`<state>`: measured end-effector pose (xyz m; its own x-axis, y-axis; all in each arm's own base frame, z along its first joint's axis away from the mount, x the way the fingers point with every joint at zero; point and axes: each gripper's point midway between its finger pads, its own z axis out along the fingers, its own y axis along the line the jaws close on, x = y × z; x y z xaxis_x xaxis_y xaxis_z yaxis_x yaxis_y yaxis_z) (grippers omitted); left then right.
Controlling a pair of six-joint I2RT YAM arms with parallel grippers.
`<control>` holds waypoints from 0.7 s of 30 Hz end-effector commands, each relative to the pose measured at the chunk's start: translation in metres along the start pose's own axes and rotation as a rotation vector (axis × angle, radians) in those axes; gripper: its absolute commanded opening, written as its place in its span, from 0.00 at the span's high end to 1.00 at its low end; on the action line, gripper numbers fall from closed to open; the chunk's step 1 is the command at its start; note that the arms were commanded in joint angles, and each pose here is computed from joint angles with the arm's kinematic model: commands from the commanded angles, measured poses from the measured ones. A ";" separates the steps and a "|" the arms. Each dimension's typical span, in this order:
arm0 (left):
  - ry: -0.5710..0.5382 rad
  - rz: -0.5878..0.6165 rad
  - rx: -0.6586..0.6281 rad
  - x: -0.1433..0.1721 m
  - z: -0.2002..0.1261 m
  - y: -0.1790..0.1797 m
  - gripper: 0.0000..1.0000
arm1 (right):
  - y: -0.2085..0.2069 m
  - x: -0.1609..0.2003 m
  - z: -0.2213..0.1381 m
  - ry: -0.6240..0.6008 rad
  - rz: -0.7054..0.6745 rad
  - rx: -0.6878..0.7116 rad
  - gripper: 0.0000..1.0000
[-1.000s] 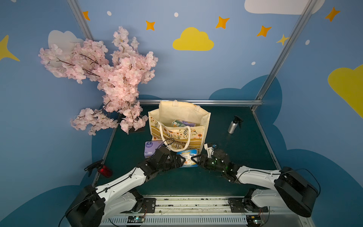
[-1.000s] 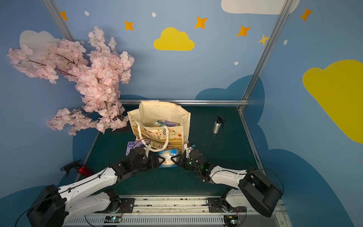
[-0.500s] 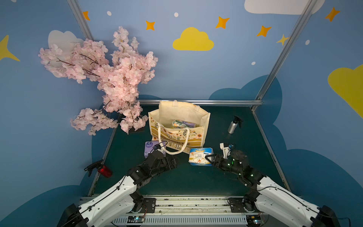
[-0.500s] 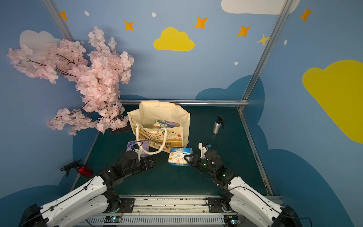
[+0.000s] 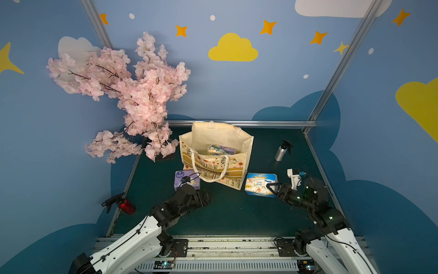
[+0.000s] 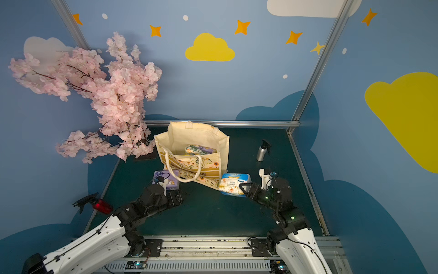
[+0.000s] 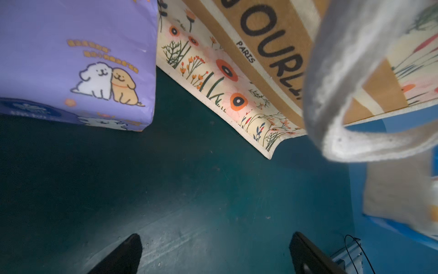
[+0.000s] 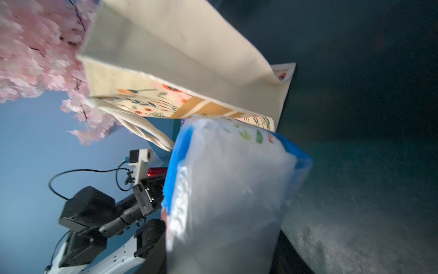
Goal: Put tissues into the canvas bag
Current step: Pick up the pack of facial tissues from the center of the board, then place the pack of facial tissues in the canvas bag.
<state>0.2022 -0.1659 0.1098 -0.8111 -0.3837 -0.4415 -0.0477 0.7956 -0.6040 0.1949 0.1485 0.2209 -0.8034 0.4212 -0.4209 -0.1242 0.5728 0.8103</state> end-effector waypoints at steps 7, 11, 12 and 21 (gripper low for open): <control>-0.034 0.030 -0.030 -0.008 -0.008 0.003 0.01 | 0.063 -0.059 -0.035 -0.068 -0.129 -0.119 0.54; -0.059 0.039 -0.035 -0.011 -0.011 0.006 0.00 | 0.097 -0.090 -0.042 -0.102 -0.188 -0.190 0.54; -0.065 0.039 -0.039 -0.012 -0.012 0.007 0.00 | 0.108 -0.097 -0.041 -0.106 -0.194 -0.223 0.54; -0.089 0.019 -0.066 -0.017 -0.018 0.016 0.01 | 0.180 -0.120 -0.009 -0.054 -0.393 -0.341 0.54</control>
<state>0.2030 -0.1441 0.1161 -0.7672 -0.4078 -0.4950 -0.0668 0.8184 -0.5707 0.2601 0.1820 0.3867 -0.7252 0.2884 -0.6252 -0.4727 0.4516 0.7567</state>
